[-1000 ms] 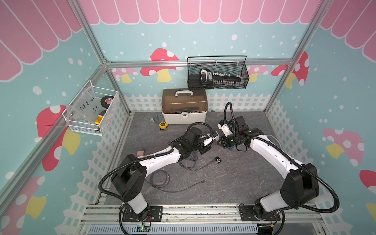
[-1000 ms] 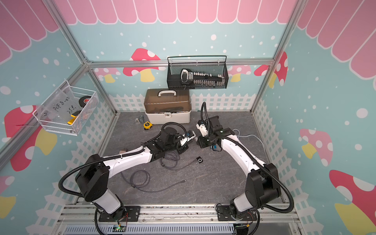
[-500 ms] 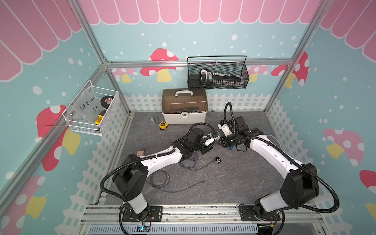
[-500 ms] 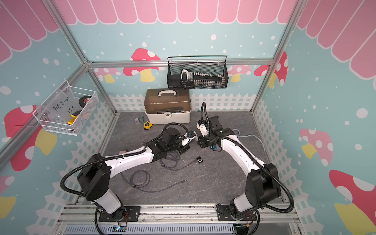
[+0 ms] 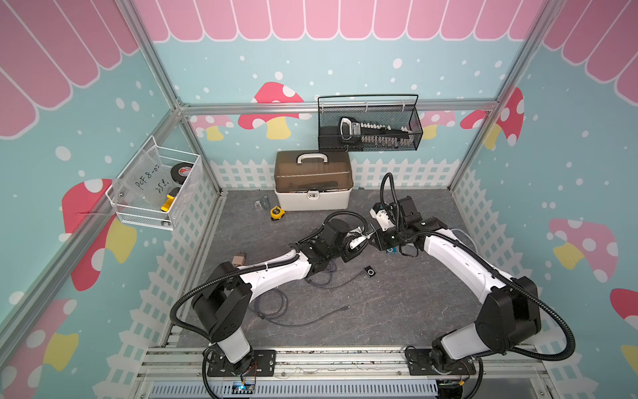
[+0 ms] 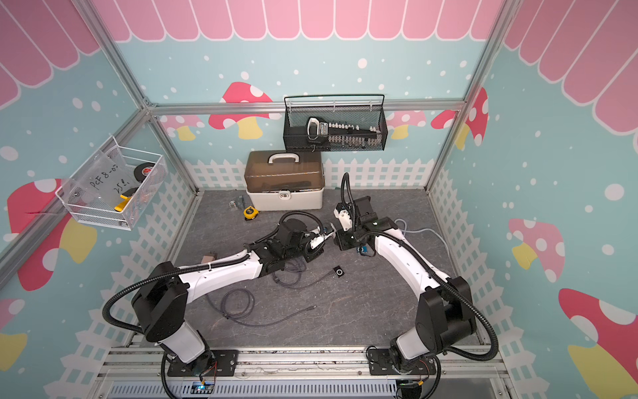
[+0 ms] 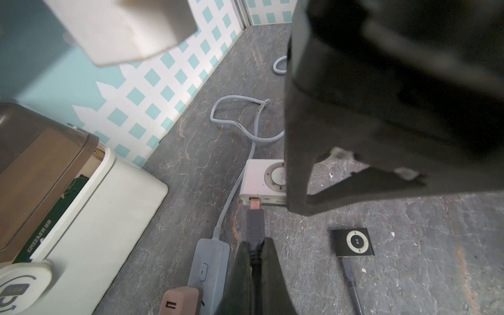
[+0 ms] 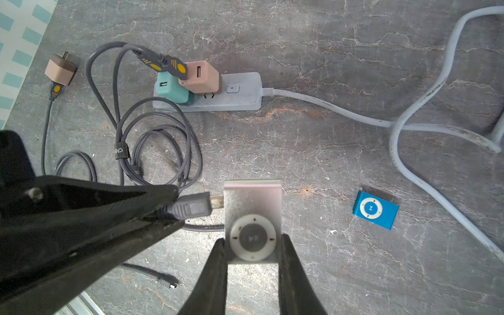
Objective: Charge mp3
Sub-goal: Insert the charging cable into the MP3 player.
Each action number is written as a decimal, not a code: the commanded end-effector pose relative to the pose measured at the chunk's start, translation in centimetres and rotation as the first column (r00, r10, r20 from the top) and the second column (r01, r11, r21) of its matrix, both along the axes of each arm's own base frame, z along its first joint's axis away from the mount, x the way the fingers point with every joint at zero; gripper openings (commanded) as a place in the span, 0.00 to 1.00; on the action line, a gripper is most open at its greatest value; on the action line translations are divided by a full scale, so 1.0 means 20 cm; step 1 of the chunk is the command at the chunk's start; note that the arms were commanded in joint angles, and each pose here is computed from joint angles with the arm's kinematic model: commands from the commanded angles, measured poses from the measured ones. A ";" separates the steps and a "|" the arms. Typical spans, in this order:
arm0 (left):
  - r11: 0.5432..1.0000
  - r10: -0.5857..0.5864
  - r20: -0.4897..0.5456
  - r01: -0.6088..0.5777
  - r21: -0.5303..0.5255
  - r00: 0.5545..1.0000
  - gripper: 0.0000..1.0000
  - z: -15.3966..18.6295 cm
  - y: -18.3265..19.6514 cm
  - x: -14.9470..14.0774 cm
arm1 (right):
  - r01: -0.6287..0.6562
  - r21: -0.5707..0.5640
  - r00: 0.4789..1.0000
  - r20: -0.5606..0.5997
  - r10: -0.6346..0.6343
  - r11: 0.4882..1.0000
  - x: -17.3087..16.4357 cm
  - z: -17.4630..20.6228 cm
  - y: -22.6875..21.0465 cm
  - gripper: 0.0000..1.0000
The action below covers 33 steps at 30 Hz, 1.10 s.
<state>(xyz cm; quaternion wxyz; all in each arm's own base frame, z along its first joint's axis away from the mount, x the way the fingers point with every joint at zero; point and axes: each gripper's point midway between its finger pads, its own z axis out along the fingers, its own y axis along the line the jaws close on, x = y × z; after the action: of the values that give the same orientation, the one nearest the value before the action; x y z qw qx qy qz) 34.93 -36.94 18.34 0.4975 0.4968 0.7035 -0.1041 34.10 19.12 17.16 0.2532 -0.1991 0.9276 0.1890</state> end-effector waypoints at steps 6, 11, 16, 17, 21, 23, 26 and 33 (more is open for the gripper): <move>0.998 -0.056 0.120 0.058 -0.010 0.991 0.00 0.07 -0.07 -0.01 | -0.130 0.102 0.988 -0.065 0.137 0.986 -0.11 0.02 0.16 0.13; 0.995 -0.102 0.105 0.102 0.006 0.989 0.00 0.04 -0.08 -0.04 | -0.156 0.118 0.985 -0.049 0.163 0.981 -0.12 0.05 0.18 0.12; 0.988 -0.154 0.073 0.152 0.034 0.985 0.00 -0.01 -0.08 -0.08 | -0.194 0.133 0.980 -0.020 0.199 0.972 -0.14 0.08 0.20 0.11; 0.985 -0.168 0.065 0.166 0.035 0.984 0.00 -0.02 -0.07 -0.08 | -0.201 0.141 0.979 -0.009 0.205 0.969 -0.14 0.09 0.20 0.11; 0.984 -0.177 0.038 0.177 0.018 0.983 0.00 -0.03 -0.04 -0.08 | -0.231 0.178 0.973 0.042 0.227 0.957 -0.17 0.14 0.22 0.10; 0.984 -0.180 0.036 0.179 0.020 0.983 0.00 -0.03 -0.03 -0.08 | -0.225 0.180 0.974 0.056 0.219 0.958 -0.16 0.15 0.22 0.09; 0.986 -0.168 0.019 0.168 0.016 0.986 0.00 -0.03 -0.04 -0.06 | -0.206 0.181 0.979 0.034 0.203 0.962 -0.15 0.15 0.22 0.08; 0.989 -0.141 0.010 0.142 -0.048 0.990 0.00 0.00 -0.09 -0.02 | -0.174 0.182 0.984 0.005 0.176 0.968 -0.13 0.14 0.24 0.06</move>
<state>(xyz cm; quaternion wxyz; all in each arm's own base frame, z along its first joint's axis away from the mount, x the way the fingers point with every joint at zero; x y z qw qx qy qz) 34.40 -36.89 17.66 0.4908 0.5346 0.6767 -0.1240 33.16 19.56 16.83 0.2418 -0.2043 0.9252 0.2091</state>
